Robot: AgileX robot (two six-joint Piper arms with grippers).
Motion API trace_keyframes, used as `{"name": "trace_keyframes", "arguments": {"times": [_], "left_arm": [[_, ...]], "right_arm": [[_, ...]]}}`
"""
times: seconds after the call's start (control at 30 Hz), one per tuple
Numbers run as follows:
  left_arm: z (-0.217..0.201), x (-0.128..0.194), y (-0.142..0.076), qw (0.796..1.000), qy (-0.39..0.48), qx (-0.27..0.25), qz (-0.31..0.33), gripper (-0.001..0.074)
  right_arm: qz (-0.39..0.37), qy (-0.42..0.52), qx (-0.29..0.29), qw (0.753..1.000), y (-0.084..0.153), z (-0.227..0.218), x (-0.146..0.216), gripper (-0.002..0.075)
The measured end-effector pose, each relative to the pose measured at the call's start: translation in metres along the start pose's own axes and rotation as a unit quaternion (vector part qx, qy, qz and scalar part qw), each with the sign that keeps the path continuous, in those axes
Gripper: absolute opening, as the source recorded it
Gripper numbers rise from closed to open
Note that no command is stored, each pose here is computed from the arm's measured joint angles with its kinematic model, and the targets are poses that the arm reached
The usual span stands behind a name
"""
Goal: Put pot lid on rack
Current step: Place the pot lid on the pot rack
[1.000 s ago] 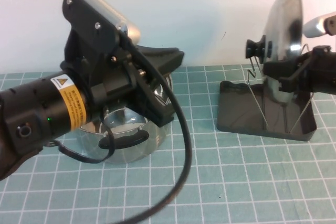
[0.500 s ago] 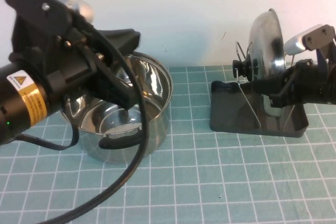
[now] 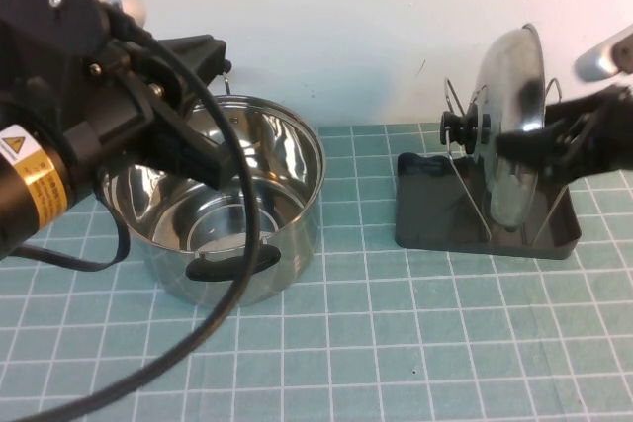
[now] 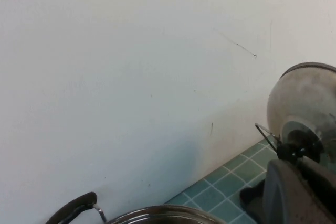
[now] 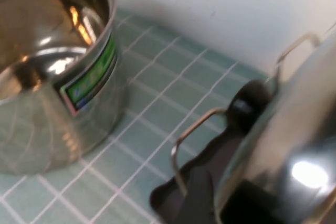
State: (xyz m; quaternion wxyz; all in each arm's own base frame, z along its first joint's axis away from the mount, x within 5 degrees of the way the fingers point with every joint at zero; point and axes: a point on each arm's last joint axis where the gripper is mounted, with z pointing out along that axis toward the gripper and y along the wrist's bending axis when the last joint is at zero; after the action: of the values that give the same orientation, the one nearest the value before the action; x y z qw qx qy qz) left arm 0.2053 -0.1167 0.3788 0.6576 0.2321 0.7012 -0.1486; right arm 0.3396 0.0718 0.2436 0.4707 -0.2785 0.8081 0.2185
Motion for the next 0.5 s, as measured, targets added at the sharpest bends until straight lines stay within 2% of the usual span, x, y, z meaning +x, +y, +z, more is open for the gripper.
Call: {"name": "trace_keyframes", "arguments": {"times": [0.17, 0.27, 0.33, 0.37, 0.43, 0.5], "left_arm": [[0.000, 0.000, 0.003, 0.999, 0.002, -0.014, 0.046, 0.0001], [-0.002, -0.001, 0.011, 0.996, 0.000, -0.059, 0.064, 0.0001], [-0.008, -0.005, 0.021, 0.991, -0.007, -0.114, 0.063, 0.0001], [-0.013, -0.008, 0.025, 0.988, -0.012, -0.142, 0.059, 0.0001], [-0.024, -0.012, 0.034, 0.980, -0.018, -0.192, 0.049, 0.0001], [-0.037, -0.015, 0.042, 0.970, -0.019, -0.240, 0.040, 0.0001]], "right_arm": [[0.002, -0.058, 0.032, 0.998, -0.001, -0.031, -0.025, 0.0598], [-0.007, -0.102, 0.044, 0.994, 0.008, -0.055, -0.044, 0.0571], [-0.026, -0.127, 0.038, 0.991, 0.020, -0.073, -0.057, 0.0482], [-0.037, -0.136, 0.028, 0.990, 0.028, -0.082, -0.062, 0.0399], [-0.066, -0.136, -0.002, 0.989, 0.046, -0.099, -0.068, 0.0180], [-0.100, -0.121, -0.028, 0.987, 0.060, -0.111, -0.069, 0.0085]]}}
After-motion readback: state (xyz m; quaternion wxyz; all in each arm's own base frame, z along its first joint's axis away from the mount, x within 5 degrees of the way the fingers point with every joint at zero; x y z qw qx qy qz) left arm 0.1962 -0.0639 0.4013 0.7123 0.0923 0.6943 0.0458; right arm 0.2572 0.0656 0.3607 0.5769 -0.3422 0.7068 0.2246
